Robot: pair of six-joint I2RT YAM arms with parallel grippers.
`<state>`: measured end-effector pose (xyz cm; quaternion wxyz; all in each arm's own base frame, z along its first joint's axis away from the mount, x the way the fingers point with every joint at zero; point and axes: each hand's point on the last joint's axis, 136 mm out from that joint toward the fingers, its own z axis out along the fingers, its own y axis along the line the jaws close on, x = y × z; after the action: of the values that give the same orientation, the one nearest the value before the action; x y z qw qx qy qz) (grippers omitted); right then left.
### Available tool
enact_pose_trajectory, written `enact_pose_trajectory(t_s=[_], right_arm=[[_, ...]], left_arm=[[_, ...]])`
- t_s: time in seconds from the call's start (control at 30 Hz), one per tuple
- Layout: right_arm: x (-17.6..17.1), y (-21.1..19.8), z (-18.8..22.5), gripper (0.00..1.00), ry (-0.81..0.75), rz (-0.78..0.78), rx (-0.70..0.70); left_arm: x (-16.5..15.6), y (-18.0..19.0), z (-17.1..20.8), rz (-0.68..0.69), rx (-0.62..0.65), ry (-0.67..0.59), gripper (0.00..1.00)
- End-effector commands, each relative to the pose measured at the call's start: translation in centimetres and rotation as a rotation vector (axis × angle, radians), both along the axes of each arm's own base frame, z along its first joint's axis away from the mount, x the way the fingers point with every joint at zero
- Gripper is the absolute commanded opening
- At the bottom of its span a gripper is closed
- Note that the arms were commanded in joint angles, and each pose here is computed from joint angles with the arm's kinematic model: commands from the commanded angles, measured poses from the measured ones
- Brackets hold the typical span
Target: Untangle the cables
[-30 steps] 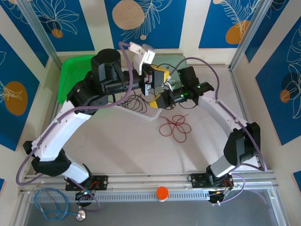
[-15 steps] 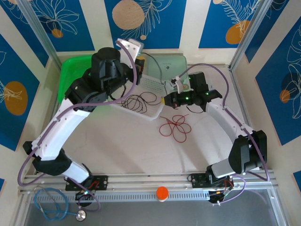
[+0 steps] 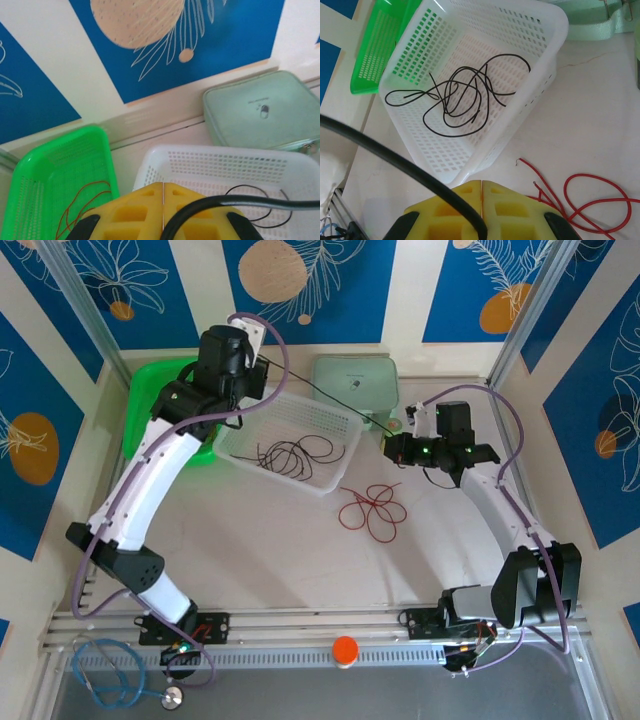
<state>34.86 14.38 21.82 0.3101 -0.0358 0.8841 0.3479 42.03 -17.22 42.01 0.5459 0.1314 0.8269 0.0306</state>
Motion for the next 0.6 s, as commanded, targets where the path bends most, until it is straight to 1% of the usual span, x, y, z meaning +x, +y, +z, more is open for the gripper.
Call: enact_pose_trajectory(t_s=[0.0,0.13,0.3,0.43,0.57], right_arm=[[-0.6,0.5,-1.1,0.00,0.068,-0.002,-0.015],[-0.3,4.1,-1.0,0.00,0.068,0.090,-0.030],[1.8,8.7,-2.4,0.00,0.110,0.149,-0.066],[4.6,11.3,-4.5,0.00,0.170,0.130,-0.090],[7.1,12.0,-7.1,0.00,0.241,0.073,-0.132]], left_arm=[[1.7,1.4,0.1,0.067,-0.045,-0.034,0.00],[3.7,1.8,-3.2,0.091,-0.051,0.034,0.00],[6.3,1.6,-9.1,0.103,-0.081,0.171,0.00],[7.5,1.2,-14.7,0.123,-0.102,0.297,0.00],[7.8,1.7,-19.3,0.166,-0.112,0.388,0.00]])
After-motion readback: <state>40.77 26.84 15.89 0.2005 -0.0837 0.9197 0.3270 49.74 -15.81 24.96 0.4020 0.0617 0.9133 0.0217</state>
